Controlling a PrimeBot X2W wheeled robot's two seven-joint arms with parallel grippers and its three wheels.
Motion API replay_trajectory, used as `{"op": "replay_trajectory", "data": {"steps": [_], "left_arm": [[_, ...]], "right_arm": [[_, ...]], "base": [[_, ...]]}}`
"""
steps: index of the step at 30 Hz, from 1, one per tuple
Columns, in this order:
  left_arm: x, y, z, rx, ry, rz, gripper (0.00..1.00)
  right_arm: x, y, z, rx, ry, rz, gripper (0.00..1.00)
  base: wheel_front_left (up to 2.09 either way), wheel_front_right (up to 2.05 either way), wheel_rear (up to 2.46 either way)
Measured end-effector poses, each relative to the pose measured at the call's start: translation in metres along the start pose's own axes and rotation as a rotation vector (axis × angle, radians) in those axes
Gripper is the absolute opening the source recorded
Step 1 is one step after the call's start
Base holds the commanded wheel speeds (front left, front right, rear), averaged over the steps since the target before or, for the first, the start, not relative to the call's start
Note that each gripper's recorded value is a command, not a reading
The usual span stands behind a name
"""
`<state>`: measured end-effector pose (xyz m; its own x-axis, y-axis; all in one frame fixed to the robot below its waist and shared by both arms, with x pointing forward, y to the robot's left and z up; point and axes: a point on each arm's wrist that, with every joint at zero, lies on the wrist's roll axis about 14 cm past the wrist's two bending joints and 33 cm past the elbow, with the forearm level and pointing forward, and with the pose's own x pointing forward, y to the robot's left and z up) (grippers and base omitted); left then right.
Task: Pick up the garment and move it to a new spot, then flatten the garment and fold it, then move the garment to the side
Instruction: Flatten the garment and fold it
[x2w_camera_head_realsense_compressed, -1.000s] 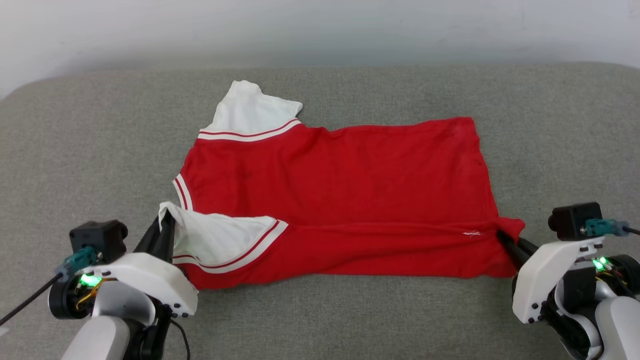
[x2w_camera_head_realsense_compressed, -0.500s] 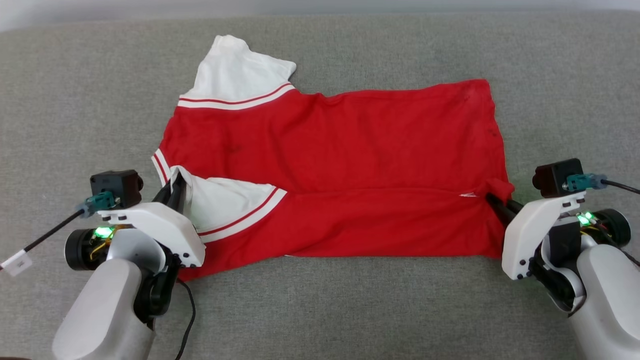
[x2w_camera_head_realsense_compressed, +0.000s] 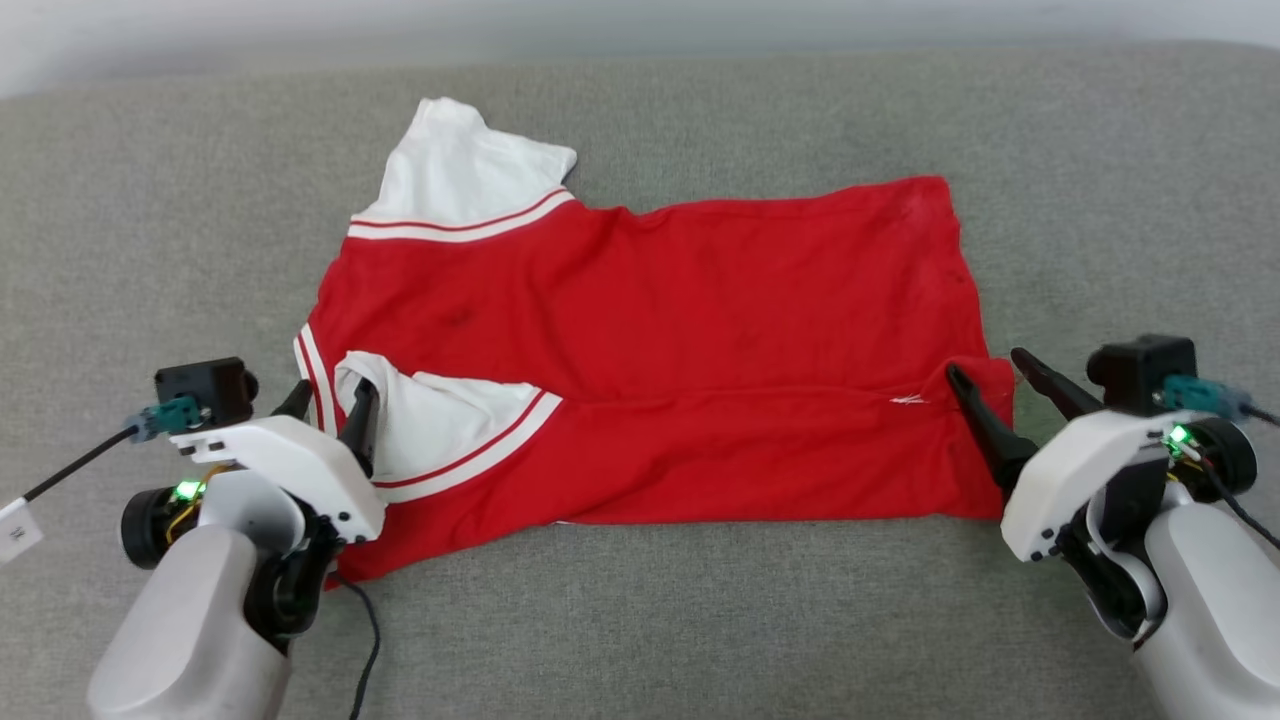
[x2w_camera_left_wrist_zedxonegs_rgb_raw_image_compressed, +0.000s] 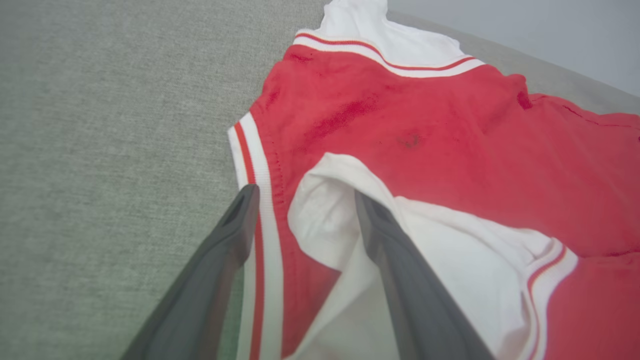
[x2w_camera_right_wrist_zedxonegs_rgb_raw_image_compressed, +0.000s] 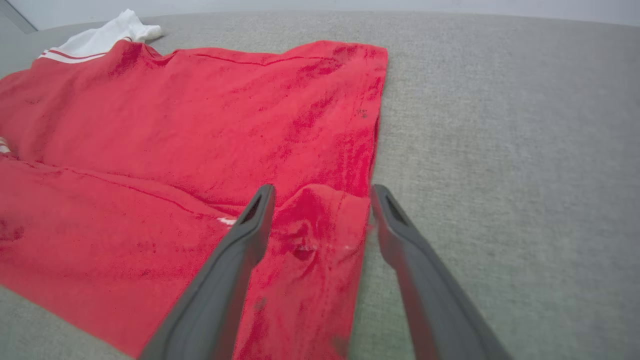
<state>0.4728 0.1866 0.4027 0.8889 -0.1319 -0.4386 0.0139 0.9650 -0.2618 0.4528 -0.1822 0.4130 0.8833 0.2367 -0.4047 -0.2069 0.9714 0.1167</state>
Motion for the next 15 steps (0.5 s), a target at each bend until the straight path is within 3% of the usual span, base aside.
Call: {"op": "replay_trajectory", "data": {"steps": [8,15], "left_arm": [[-0.030,0.005,0.033,0.040,-0.061,-0.004,1.00],[-0.057,0.004,0.051,0.093,-0.014,-0.032,1.00]], "right_arm": [[-0.041,-0.006,0.047,0.006,-0.266,-0.042,1.00],[-0.075,-0.007,0.068,0.002,-0.387,-0.093,1.00]], "base": [[0.00,0.00,0.00],[0.00,0.00,0.00]]}}
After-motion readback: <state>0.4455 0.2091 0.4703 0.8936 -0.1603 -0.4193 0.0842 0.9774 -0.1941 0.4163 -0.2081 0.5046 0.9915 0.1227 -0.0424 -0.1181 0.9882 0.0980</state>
